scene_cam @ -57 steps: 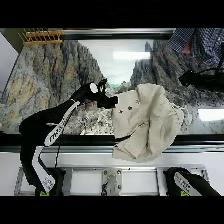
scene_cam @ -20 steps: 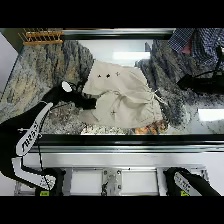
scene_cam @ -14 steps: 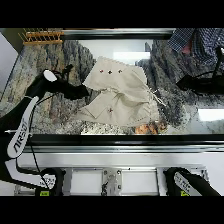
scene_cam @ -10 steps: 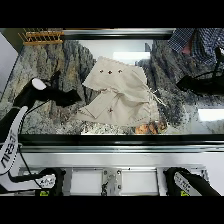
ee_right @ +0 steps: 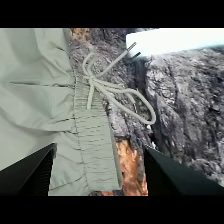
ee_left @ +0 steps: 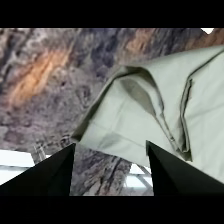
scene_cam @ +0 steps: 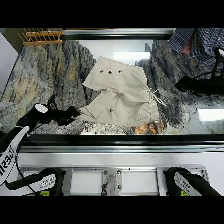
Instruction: Fold the clothes and pants, and hang the long-sleeved shirts on hangers.
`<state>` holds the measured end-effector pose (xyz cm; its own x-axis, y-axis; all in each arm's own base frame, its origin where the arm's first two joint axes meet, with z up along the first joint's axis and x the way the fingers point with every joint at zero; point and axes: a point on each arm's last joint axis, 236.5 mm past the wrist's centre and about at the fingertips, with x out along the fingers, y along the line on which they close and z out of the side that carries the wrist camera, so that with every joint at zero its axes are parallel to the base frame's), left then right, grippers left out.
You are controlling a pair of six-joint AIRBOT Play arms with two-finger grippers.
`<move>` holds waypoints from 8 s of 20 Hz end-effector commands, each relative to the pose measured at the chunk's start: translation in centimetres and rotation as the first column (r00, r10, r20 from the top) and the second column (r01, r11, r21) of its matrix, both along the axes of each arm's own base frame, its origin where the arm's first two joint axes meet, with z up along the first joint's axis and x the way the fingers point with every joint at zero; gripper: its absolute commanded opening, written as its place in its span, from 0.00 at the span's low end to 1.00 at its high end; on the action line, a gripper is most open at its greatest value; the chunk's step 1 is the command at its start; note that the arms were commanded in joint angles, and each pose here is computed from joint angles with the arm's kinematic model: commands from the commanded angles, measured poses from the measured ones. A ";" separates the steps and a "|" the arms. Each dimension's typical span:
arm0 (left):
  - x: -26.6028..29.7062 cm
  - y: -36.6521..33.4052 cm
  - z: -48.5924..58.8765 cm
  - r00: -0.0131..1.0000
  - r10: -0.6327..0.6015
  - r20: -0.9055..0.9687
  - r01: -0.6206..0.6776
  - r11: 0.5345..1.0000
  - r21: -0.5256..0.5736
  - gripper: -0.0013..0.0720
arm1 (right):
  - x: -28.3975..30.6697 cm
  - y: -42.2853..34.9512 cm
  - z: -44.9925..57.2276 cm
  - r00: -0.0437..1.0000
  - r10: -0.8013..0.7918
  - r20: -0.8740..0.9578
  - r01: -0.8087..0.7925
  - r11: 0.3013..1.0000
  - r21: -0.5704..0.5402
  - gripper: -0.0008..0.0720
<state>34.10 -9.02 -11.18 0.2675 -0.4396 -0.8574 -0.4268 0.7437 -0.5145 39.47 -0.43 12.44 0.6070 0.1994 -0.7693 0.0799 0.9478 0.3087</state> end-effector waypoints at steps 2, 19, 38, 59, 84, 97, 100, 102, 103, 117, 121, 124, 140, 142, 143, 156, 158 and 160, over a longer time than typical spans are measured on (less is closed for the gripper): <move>1.4 -1.7 -0.7 1.000 -0.014 0.020 0.014 1.000 0.003 0.42 | -0.1 0.3 -0.1 1.000 0.009 -0.005 -0.009 1.000 -0.002 0.81; 0.9 -1.5 1.4 0.986 -0.142 0.092 0.138 0.989 0.058 0.02 | -10.2 4.0 -20.7 0.865 -0.151 -0.479 0.323 0.897 0.300 0.98; 1.2 -1.6 2.1 0.982 -0.157 0.104 0.152 0.987 0.057 0.02 | -4.3 8.5 -22.0 0.975 -0.097 -0.201 0.160 0.932 0.326 0.05; -12.7 -0.9 66.2 -0.087 -0.219 0.972 -0.095 0.973 0.211 0.02 | -17.6 12.0 22.4 0.884 0.218 0.412 -0.293 0.948 0.126 0.04; 16.3 -5.2 25.5 0.771 -0.402 0.493 0.344 0.916 0.208 0.02 | 3.1 5.8 -4.9 0.961 0.112 -0.252 -0.132 0.989 -0.067 0.05; 2.6 -6.8 3.1 0.904 -0.359 0.233 0.316 0.927 0.201 0.02 | -6.2 3.1 -19.1 0.838 0.060 -0.543 -0.159 0.978 -0.138 0.05; 1.9 -6.1 1.6 0.914 -0.341 0.221 0.296 0.931 0.214 0.02 | -8.1 3.1 -21.2 0.811 0.057 -0.582 -0.163 0.978 -0.131 0.05; 1.4 -6.0 1.1 0.917 -0.341 0.209 0.297 0.931 0.214 0.02 | -8.8 3.0 -22.0 0.804 0.055 -0.593 -0.163 0.978 -0.130 0.06; 1.3 -5.9 1.0 0.918 -0.340 0.206 0.297 0.930 0.215 0.02 | -9.0 3.0 -22.3 0.801 0.055 -0.597 -0.163 0.978 -0.129 0.06; 1.2 -5.3 11.8 0.869 -0.358 0.341 0.311 0.932 0.184 0.71 | -8.7 0.0 -10.6 0.898 0.115 -0.426 -0.163 0.983 -0.079 0.98; -1.4 -7.7 12.1 0.837 -0.420 0.350 0.380 0.907 0.180 0.11 | -7.5 -2.3 -10.6 0.928 0.090 -0.362 -0.053 0.992 0.112 0.99; -3.1 -10.5 11.8 0.801 -0.492 0.340 0.460 0.870 0.176 0.02 | -6.8 -4.5 -12.7 0.926 0.064 -0.373 0.036 0.966 0.256 1.00; -1.8 -17.2 9.7 0.728 -0.648 0.221 0.637 0.760 0.128 0.02 | -7.4 -2.3 -23.4 0.867 0.227 -0.444 0.058 0.838 0.542 1.00; -1.9 -17.2 9.6 0.728 -0.650 0.218 0.640 0.758 0.127 0.02 | -7.8 -1.6 -24.1 0.865 0.219 -0.452 0.077 0.831 0.551 1.00; -1.9 -17.2 9.6 0.728 -0.650 0.219 0.639 0.758 0.127 0.02 | -7.7 -0.9 -24.0 0.870 0.234 -0.433 0.063 0.820 0.569 1.00; -1.7 -17.3 9.7 0.730 -0.645 0.226 0.634 0.762 0.129 0.02 | -8.0 3.9 -22.5 0.824 0.335 -0.456 -0.014 0.818 0.576 0.05; -1.1 -17.4 9.9 0.734 -0.633 0.246 0.620 0.773 0.135 0.02 | -8.9 1.4 -22.0 0.786 0.301 -0.541 -0.009 0.879 0.476 0.05; -0.7 -18.3 10.1 0.736 -0.619 0.273 0.611 0.782 0.126 0.02 | -9.1 -1.4 -20.7 0.756 0.238 -0.609 -0.004 0.933 0.360 0.05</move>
<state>32.75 -26.55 -1.36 0.1506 -0.5551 -0.8180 0.2925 0.8154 -0.4995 31.45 1.32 -9.51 0.0304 0.6556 -0.7545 0.2203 0.7319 0.6448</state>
